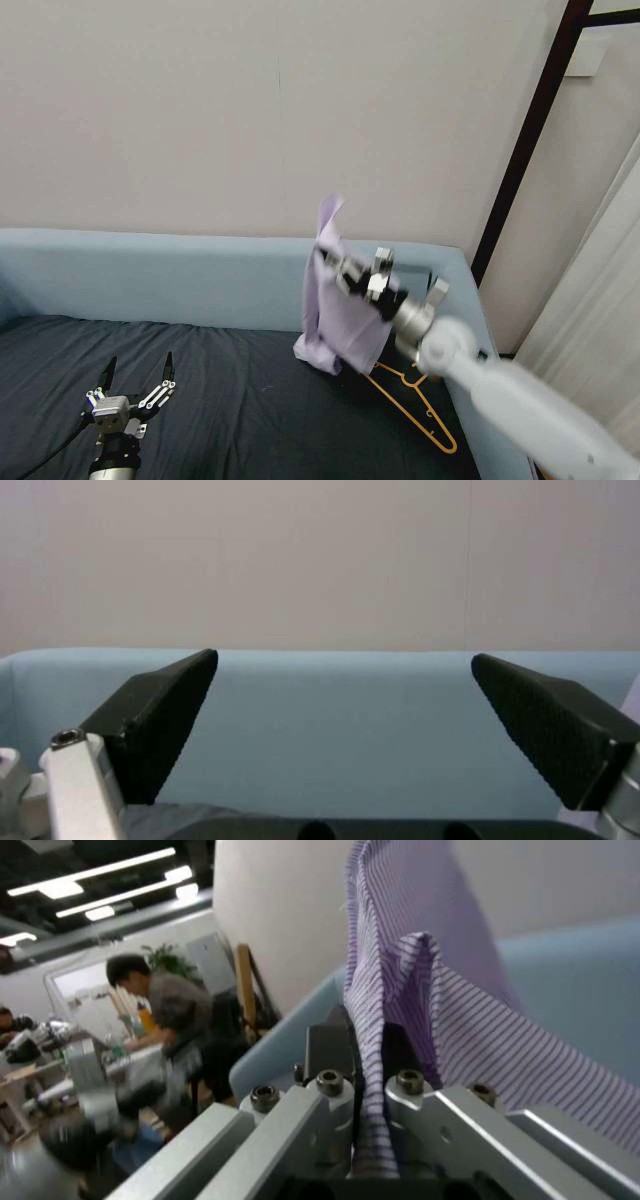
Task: Pick up the clothes from the sofa and hang them on the clothes hanger.
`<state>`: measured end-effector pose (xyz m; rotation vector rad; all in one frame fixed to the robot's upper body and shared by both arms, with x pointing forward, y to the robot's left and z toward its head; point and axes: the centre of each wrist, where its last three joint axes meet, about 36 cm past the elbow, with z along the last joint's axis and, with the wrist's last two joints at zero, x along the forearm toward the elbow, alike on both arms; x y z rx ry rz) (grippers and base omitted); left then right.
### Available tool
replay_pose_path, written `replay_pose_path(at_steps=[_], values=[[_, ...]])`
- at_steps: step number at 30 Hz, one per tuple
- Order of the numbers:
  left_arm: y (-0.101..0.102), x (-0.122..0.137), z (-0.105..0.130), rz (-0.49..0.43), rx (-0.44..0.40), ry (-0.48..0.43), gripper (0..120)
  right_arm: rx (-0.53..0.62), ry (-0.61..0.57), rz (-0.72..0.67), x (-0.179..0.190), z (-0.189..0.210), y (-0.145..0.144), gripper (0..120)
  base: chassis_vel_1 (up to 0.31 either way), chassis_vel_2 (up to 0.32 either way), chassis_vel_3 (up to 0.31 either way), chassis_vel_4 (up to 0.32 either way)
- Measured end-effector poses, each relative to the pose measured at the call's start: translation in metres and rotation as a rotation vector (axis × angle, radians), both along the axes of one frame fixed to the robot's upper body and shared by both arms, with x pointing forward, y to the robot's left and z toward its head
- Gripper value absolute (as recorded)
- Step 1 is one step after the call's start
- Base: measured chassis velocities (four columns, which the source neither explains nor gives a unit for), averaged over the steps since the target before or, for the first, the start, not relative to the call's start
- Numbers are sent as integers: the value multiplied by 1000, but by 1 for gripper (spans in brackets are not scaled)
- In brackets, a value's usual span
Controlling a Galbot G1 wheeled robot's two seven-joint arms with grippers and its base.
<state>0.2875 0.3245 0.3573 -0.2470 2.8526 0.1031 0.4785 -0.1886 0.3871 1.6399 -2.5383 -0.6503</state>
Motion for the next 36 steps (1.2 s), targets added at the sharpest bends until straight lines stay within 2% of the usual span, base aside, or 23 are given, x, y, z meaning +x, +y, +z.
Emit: replay_pose_path(at_steps=[3, 5, 6, 10, 14, 17, 18, 21, 22, 23, 25, 26, 27, 30, 33, 36], values=[[-2, -5, -4, 0, 1, 0, 100, -79, 98, -4, -46, -86, -11, 0, 0, 0, 0, 0], [-2, -6, -4, 0, 0, 0, 100, -123, 151, -10, -75, -130, -19, 0, 0, 0, 0, 0], [-2, -6, -4, 0, 0, 0, 100, -123, 151, -10, -75, -130, -19, 0, 0, 0, 0, 0], [-3, -2, -2, 2, -3, -8, 100, -207, 192, -30, -111, -171, -29, 0, 0, 0, 0, 0], [-4, 1, -2, 2, -4, -10, 100, -311, 191, -83, -128, -180, -31, 3, 0, 0, 0, 0], [-5, 4, -2, 1, -6, -7, 100, -394, 191, -113, -146, -169, -20, 15, 0, 0, 0, 0], [-5, 4, -2, 1, -6, -7, 100, -394, 191, -113, -146, -169, -20, 15, 0, 0, 0, 0], [-5, 8, 0, 0, -7, -10, 100, -539, 257, -166, -167, -140, 0, 29, 0, 0, 0, 0], [-5, 9, 1, 0, -6, -11, 100, -628, 306, -206, -174, -126, 8, 34, 0, 0, 0, 0], [-5, 9, 1, 0, -6, -11, 100, -628, 306, -206, -174, -126, 8, 34, 0, 0, 0, 0], [-4, 11, 3, -2, -3, -14, 100, -838, 452, -325, -179, -94, 22, 43, 0, 0, 0, 0], [-4, 11, 3, -2, -3, -16, 100, -899, 527, -368, -177, -79, 28, 49, 0, 0, 0, 0], [-4, 11, 3, -2, -3, -16, 100, -899, 527, -368, -177, -79, 28, 49, 0, 0, 0, 0], [-4, 12, 2, -1, -4, -15, 100, -954, 687, -398, -165, -41, 27, 62, 0, 0, 0, 0], [-4, 14, 2, -1, -6, -15, 100, -931, 710, -397, -161, -24, 23, 70, 0, 0, 0, 0], [-5, 15, 0, -1, -10, -16, 100, -871, 725, -405, -149, -4, 18, 84, 0, 0, 0, 0]])
